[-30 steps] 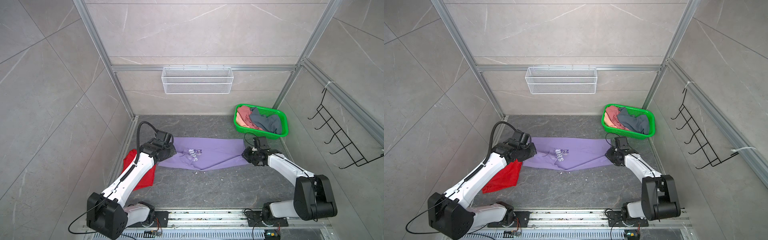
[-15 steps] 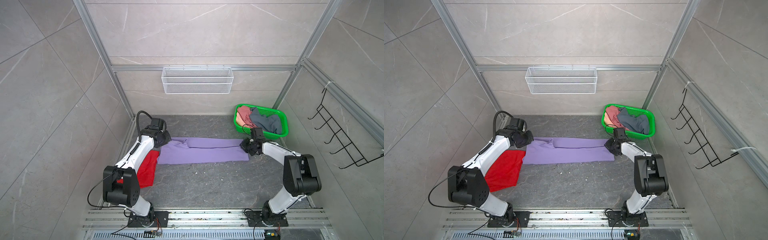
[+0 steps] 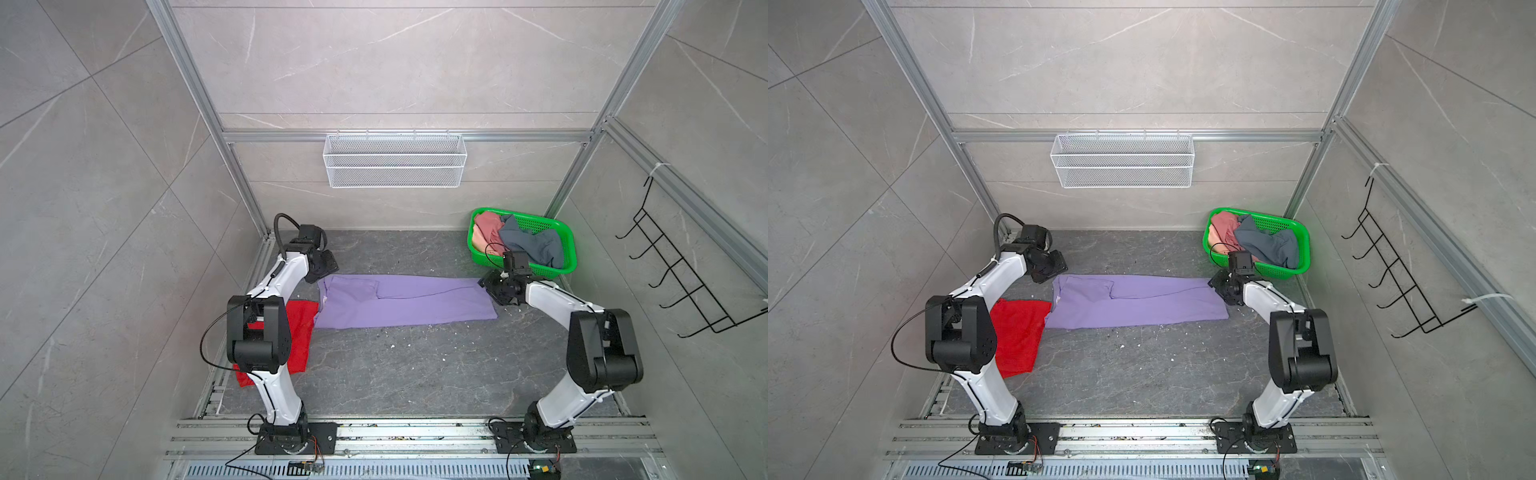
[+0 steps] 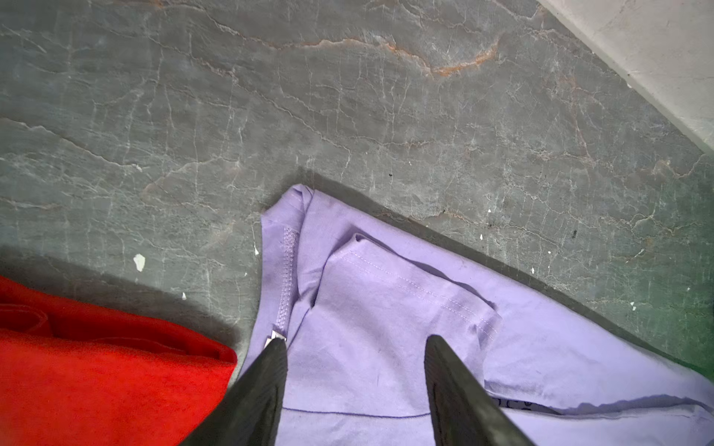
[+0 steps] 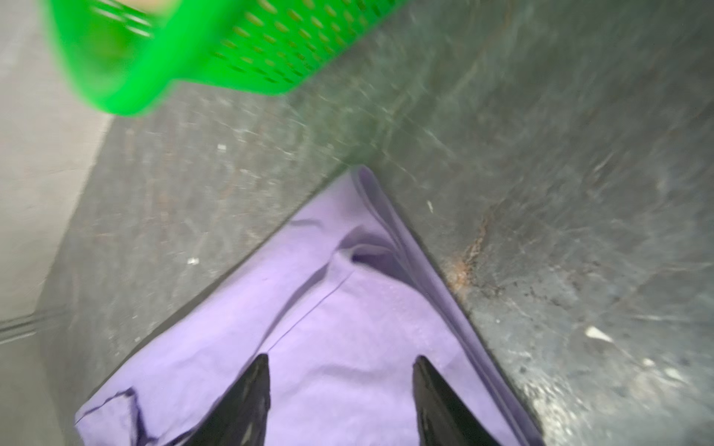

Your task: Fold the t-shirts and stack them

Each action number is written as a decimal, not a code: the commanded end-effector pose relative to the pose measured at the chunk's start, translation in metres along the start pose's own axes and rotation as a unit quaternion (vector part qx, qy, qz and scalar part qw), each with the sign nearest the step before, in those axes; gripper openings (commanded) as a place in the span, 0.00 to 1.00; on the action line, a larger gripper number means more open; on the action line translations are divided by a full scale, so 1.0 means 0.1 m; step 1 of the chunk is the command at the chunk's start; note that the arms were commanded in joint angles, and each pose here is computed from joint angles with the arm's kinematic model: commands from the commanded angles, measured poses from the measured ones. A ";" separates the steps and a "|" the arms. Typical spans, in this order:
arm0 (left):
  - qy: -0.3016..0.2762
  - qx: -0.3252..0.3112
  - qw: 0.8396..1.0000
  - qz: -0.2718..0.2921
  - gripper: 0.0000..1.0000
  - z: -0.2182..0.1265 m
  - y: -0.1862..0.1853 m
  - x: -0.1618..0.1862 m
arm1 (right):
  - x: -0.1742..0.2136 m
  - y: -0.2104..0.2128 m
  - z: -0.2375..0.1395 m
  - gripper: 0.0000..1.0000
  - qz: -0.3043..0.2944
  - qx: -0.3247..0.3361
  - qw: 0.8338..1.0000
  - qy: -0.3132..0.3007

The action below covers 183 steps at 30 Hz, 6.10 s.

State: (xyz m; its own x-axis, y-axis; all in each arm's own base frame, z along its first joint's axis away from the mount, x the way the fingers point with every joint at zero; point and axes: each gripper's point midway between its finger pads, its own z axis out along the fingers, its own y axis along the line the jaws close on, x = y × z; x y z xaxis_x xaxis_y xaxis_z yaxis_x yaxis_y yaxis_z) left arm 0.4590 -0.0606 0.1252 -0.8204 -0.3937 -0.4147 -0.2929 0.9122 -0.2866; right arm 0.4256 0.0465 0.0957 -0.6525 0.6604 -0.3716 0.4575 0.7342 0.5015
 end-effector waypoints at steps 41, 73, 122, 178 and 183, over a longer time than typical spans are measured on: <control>0.115 0.142 0.976 0.120 0.60 1.12 -1.41 0.51 | 2.60 -0.06 0.18 0.49 -0.130 -0.020 0.972 0.194; 0.072 0.186 0.971 0.130 0.60 0.27 -1.79 0.99 | 2.93 0.74 -0.69 0.57 -0.304 -0.092 0.942 0.108; 0.263 0.130 0.956 0.004 0.17 -0.70 -0.30 3.99 | 3.69 -0.53 -0.89 0.26 -0.203 -0.016 0.936 0.287; 0.129 0.285 0.949 -0.027 0.00 0.41 -1.43 0.98 | 1.31 1.63 0.75 0.01 -0.089 -0.127 0.986 0.064; 0.120 0.276 0.952 -0.052 0.22 0.50 -1.37 0.71 | 1.01 1.82 0.75 0.39 -0.068 -0.162 0.984 0.042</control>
State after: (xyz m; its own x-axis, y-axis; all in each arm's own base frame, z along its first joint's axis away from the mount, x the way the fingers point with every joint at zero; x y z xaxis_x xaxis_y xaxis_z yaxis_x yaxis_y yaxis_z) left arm 0.4522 -0.2268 0.0793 -0.9150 -0.3681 -0.1654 -0.1343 0.6643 -0.7353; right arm 0.4719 0.2612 0.0762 -0.7707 0.5076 -0.3851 0.1710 0.7470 0.6424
